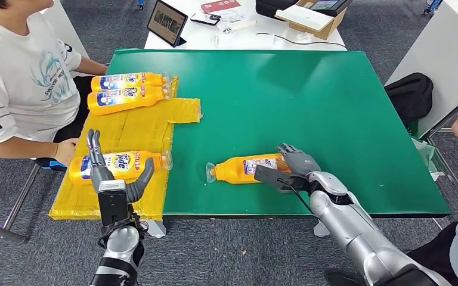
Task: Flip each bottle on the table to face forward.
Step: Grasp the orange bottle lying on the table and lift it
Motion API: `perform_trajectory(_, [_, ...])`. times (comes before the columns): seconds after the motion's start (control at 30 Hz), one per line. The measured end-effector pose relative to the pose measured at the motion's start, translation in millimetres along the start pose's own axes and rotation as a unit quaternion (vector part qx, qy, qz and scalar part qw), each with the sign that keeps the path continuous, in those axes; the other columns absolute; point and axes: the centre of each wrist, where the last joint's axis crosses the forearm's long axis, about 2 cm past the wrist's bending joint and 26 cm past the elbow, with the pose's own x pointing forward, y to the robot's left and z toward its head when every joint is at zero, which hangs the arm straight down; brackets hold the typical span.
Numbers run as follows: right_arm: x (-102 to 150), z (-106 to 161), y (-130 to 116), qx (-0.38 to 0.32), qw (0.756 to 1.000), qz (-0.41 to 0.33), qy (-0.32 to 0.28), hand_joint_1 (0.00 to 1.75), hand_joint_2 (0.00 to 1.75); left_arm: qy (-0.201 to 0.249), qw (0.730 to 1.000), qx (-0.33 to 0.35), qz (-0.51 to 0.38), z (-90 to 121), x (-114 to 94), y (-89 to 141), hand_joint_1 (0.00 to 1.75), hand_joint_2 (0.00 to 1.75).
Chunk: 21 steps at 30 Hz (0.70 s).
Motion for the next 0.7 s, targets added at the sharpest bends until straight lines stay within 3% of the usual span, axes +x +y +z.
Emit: perform_trajectory(0.7, [10,-23,-1,0.043,0.998,0.046,0.014,0.00,1.75,0.024,0.999,-0.031,0.038,10,5,-23,0.00,1.75])
